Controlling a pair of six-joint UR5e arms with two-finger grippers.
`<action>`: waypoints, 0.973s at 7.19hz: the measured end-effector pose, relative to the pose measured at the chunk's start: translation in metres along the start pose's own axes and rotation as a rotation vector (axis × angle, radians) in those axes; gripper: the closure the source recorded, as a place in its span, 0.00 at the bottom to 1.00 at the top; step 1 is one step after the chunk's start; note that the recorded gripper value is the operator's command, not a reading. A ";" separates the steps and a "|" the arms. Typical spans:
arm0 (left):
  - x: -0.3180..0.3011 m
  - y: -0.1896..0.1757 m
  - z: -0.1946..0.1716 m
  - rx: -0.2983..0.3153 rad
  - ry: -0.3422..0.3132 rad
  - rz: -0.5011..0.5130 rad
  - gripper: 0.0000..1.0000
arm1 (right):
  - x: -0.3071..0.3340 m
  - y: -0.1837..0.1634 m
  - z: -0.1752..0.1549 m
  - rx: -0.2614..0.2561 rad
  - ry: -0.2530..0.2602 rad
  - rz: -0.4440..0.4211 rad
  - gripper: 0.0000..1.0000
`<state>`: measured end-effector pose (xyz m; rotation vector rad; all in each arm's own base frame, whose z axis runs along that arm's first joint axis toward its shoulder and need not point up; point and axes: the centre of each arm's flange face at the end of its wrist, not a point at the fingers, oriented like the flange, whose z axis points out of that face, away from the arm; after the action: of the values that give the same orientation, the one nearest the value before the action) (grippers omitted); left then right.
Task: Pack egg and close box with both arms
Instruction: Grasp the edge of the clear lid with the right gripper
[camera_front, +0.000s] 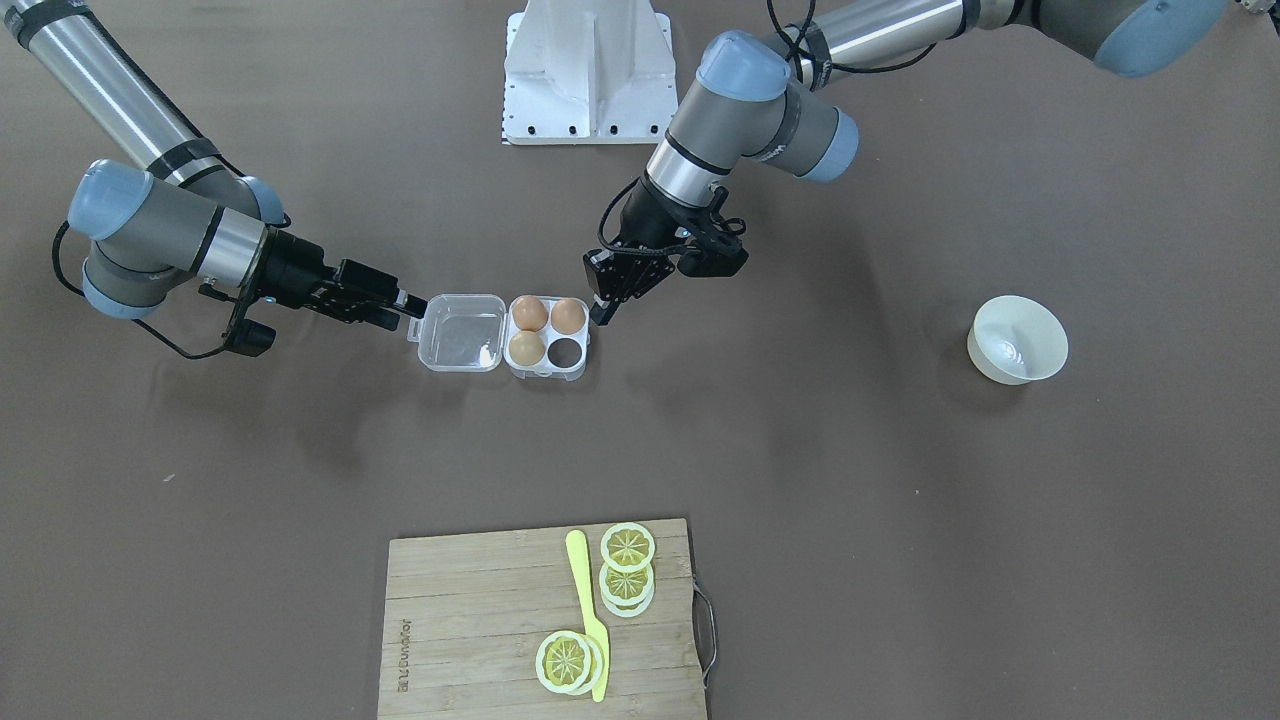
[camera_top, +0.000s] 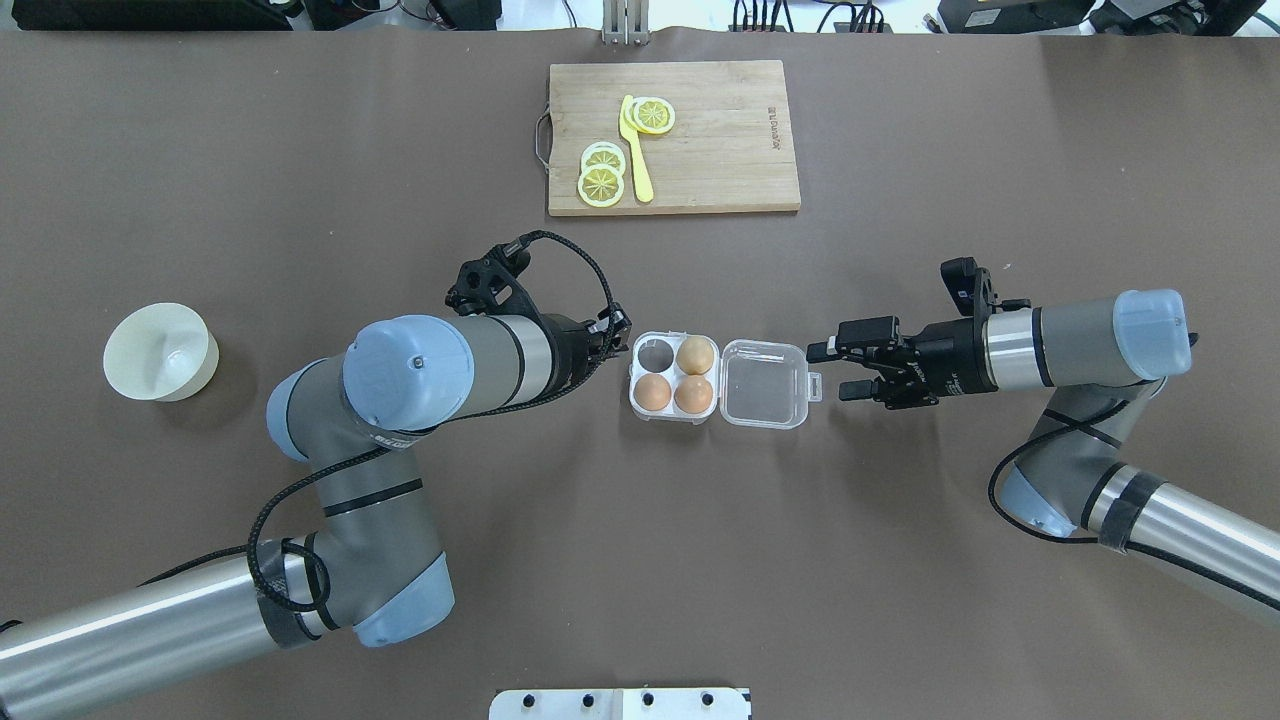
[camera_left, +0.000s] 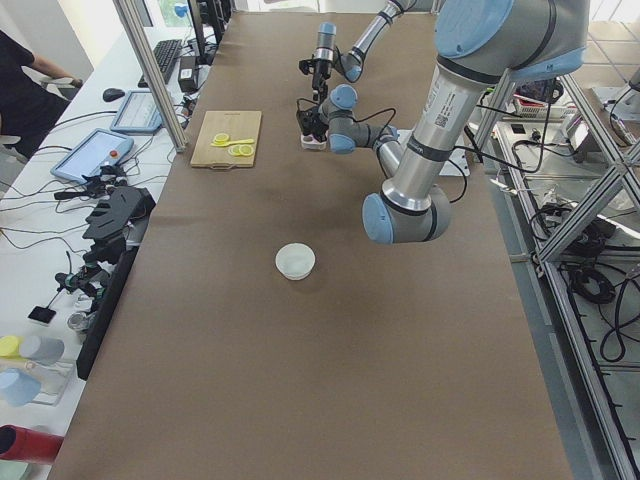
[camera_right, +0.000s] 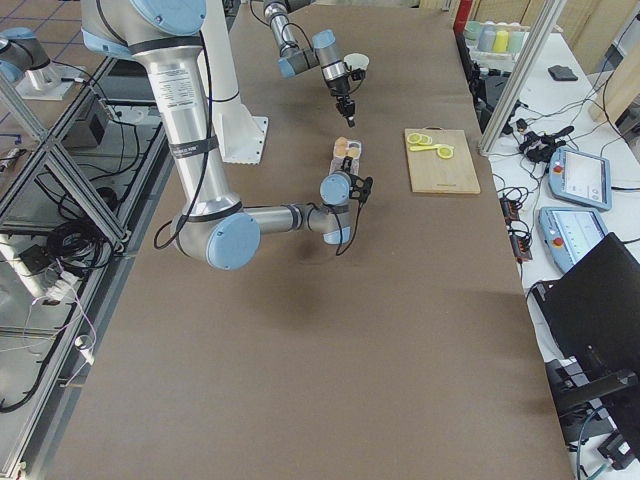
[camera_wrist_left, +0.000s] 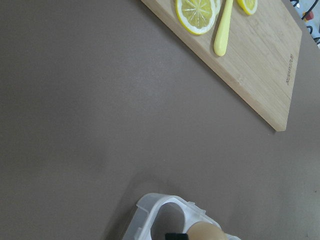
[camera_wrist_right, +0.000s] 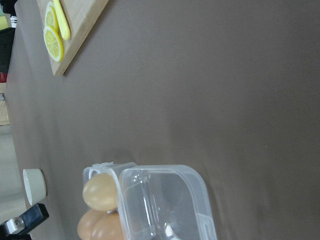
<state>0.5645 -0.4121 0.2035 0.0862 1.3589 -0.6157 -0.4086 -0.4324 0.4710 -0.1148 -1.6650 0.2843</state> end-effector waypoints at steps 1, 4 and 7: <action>0.002 0.001 0.000 0.001 -0.002 0.000 1.00 | 0.003 0.000 0.000 0.000 0.002 0.001 0.14; 0.004 0.001 0.000 0.001 -0.004 0.000 1.00 | 0.001 0.000 0.003 -0.002 -0.002 -0.002 0.15; 0.005 0.002 -0.001 -0.001 -0.001 0.000 1.00 | 0.002 0.001 0.006 -0.006 0.002 -0.003 0.19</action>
<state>0.5645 -0.4119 0.1975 0.0851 1.3582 -0.6149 -0.4149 -0.4321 0.4722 -0.1164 -1.6636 0.2770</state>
